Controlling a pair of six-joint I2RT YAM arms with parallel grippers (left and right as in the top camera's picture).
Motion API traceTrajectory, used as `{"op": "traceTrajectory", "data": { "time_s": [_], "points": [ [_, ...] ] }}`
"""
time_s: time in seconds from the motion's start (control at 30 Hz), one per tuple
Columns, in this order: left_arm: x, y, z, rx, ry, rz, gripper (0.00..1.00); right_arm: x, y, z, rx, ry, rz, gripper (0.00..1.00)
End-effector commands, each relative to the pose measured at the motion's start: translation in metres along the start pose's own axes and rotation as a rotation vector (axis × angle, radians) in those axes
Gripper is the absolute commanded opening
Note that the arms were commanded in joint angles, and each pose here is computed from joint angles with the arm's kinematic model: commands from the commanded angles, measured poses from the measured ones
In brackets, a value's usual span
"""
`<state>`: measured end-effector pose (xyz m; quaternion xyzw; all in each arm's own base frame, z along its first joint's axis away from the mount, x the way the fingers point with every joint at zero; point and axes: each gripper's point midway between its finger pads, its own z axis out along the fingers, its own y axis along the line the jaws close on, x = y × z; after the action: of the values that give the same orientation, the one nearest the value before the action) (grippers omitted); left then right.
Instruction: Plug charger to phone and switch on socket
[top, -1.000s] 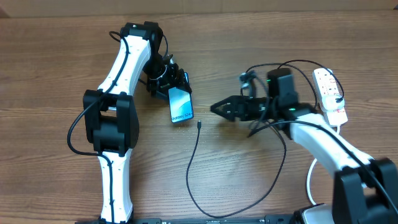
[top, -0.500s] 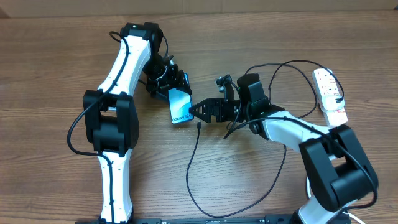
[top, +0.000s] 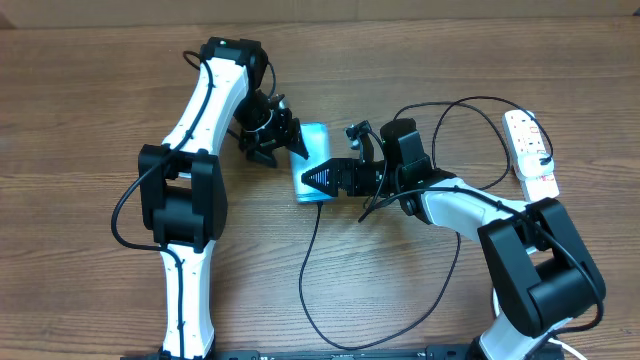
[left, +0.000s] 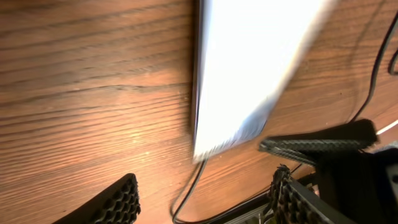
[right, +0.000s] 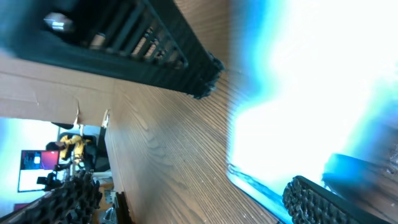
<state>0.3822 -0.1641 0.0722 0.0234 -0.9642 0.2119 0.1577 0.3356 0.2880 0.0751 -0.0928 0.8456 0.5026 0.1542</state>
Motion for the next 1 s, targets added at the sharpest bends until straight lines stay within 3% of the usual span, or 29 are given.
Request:
{"op": "traceTrajectory", "data": {
  "time_s": [0.0,0.37,0.53,0.73,0.97],
  "points": [
    [0.0,-0.014,-0.001,0.008,-0.016,0.058,0.64,0.002,-0.006,0.007,0.0,0.013,0.026,0.94],
    [-0.023,-0.01,-0.002,-0.033,-0.109,0.069,0.7,-0.005,-0.003,-0.004,0.003,-0.004,0.033,0.83],
    [-0.027,-0.01,-0.001,-0.058,-0.131,0.031,0.69,-0.027,-0.012,-0.05,0.177,-0.117,0.047,0.84],
    [-0.031,-0.014,0.009,-0.186,-0.185,0.022,0.72,-0.035,-0.035,-0.118,0.39,-0.218,0.126,0.88],
    [-0.034,-0.043,0.027,-0.285,-0.264,0.073,0.83,-0.014,-0.071,-0.15,0.549,-0.162,0.141,1.0]
  ]
}}
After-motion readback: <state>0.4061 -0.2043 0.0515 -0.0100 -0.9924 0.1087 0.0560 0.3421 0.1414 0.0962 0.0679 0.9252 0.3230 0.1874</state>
